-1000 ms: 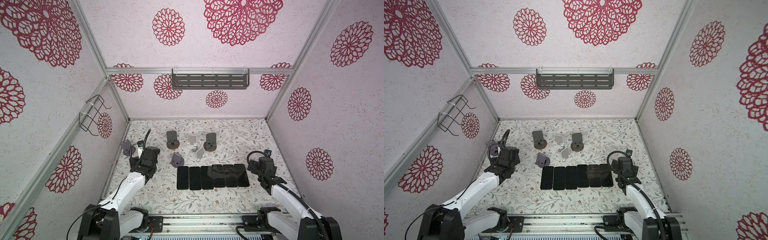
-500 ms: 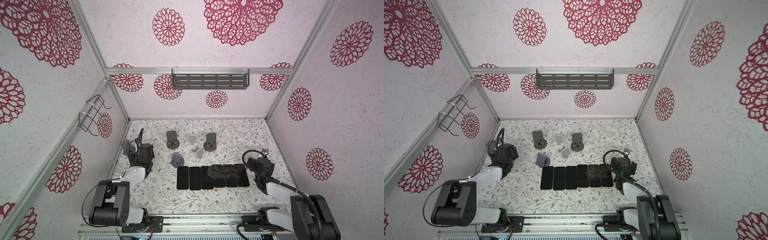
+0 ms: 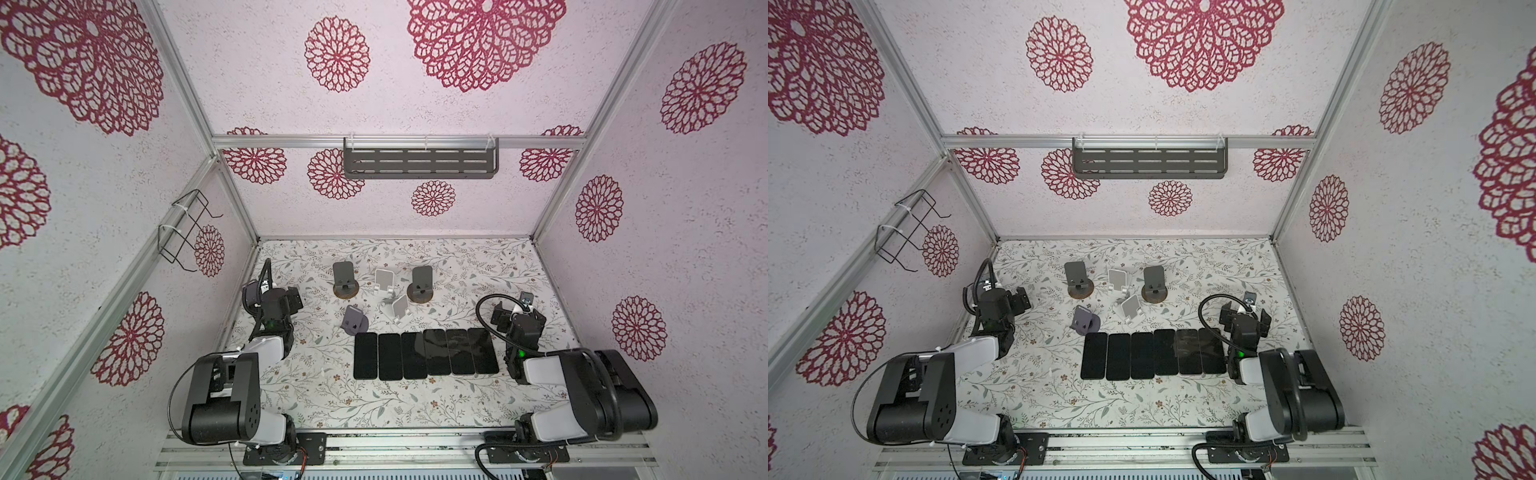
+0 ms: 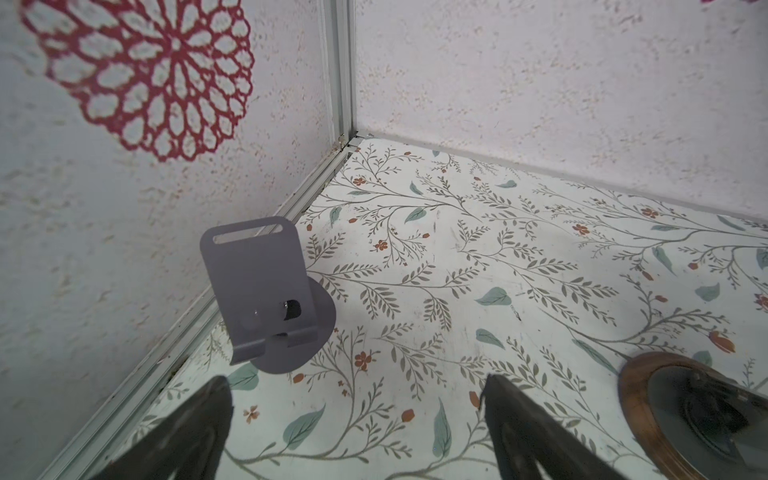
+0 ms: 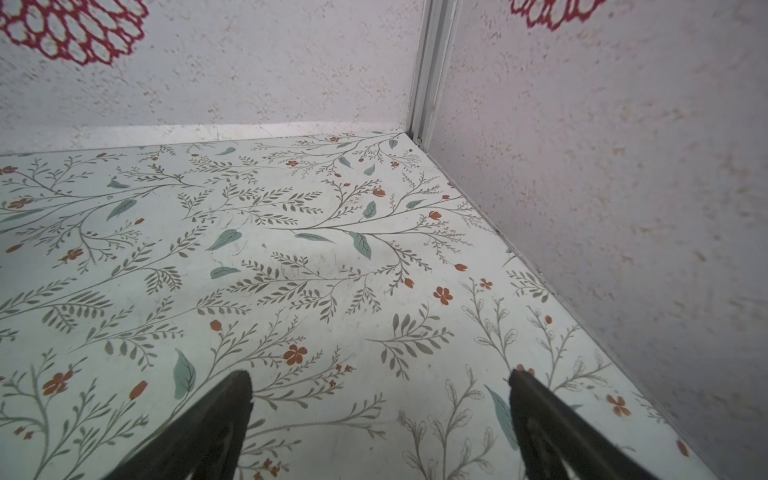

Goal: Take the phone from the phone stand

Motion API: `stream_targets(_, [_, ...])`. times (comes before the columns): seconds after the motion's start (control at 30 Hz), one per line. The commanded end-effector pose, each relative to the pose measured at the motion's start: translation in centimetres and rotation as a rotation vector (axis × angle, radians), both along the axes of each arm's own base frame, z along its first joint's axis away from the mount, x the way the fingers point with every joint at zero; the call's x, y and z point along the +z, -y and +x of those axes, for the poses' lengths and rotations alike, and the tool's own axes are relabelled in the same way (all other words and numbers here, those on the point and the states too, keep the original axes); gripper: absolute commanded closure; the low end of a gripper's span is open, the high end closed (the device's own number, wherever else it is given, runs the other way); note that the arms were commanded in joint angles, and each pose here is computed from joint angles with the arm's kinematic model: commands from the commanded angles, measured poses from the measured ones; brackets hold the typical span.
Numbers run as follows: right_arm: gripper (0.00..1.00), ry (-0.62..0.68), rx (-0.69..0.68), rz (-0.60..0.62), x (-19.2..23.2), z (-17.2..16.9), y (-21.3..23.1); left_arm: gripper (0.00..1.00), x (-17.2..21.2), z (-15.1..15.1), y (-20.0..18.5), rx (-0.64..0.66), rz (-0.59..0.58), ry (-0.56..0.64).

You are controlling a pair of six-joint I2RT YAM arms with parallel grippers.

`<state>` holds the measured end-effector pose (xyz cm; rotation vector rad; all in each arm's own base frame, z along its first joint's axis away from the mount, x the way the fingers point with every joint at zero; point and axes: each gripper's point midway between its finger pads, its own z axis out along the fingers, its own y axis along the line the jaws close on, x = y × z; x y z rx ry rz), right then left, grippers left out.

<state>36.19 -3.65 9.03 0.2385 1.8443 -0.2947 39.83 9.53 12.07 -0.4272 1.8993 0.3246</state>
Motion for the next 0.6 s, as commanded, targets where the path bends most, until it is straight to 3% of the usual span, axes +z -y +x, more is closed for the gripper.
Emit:
stream_targets(0.0, [0.01, 0.138, 0.03, -0.006, 2.8, 0.6, -0.3, 0.03, 0.3, 0.6, 0.5, -0.083, -0.009, 0.049])
stream_targets(0.17, [0.01, 0.13, 0.03, 0.0, 2.8, 0.7, -0.3, 0.03, -0.1, 0.9, 1.5, -0.157, 0.003, 0.096])
stream_targets(0.57, [0.01, 0.13, 0.018, -0.001, 2.7, 0.7, -0.1, 0.03, -0.1, 0.7, 1.5, -0.155, 0.004, 0.095])
